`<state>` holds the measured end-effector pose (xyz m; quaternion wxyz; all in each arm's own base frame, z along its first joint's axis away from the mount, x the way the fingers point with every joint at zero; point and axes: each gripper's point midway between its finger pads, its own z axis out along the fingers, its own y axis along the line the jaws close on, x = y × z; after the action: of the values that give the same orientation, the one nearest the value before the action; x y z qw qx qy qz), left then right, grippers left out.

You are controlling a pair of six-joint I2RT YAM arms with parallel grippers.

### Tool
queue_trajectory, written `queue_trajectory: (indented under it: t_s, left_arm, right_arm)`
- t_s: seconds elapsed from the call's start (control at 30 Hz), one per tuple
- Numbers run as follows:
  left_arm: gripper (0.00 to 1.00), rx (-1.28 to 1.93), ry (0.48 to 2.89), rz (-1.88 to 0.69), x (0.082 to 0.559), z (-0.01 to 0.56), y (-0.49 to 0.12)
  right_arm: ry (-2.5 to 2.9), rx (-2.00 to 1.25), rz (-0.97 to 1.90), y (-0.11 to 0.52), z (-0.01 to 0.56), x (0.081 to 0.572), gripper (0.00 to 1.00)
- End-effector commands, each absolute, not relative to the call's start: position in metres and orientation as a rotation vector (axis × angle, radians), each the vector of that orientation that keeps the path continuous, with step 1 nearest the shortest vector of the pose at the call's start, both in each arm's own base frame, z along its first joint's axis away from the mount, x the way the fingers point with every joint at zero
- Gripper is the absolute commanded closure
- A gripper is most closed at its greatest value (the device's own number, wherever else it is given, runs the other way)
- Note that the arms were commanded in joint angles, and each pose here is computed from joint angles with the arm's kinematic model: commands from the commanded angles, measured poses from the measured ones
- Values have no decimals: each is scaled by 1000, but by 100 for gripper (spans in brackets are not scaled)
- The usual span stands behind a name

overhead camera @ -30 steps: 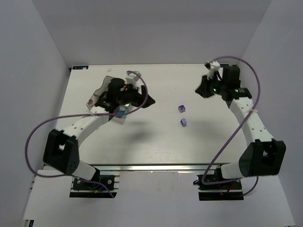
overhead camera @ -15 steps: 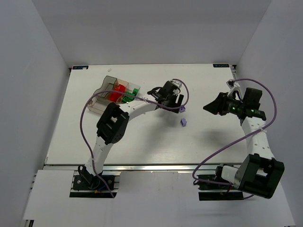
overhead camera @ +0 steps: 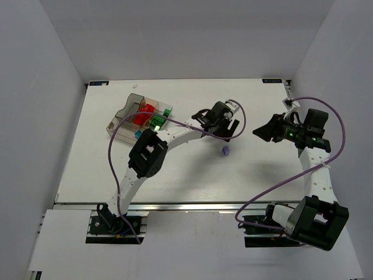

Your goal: Sort the legos into containers by color

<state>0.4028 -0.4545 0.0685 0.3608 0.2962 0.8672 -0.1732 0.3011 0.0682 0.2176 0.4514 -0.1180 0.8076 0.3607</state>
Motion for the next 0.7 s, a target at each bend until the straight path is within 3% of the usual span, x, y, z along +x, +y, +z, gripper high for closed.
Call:
queue_trajectory:
  t_s: [0.0, 0.43, 0.67]
  left_arm:
    - [11, 930, 2116, -562, 394, 92, -473]
    - [18, 938, 2127, -423, 420, 69, -476]
    - [30, 926, 2143, -419, 422, 63, -477]
  right_arm:
    - [1951, -332, 875, 66, 225, 304, 47]
    - [1940, -331, 892, 58, 224, 302, 47]
    - [1934, -331, 900, 56, 224, 301, 47]
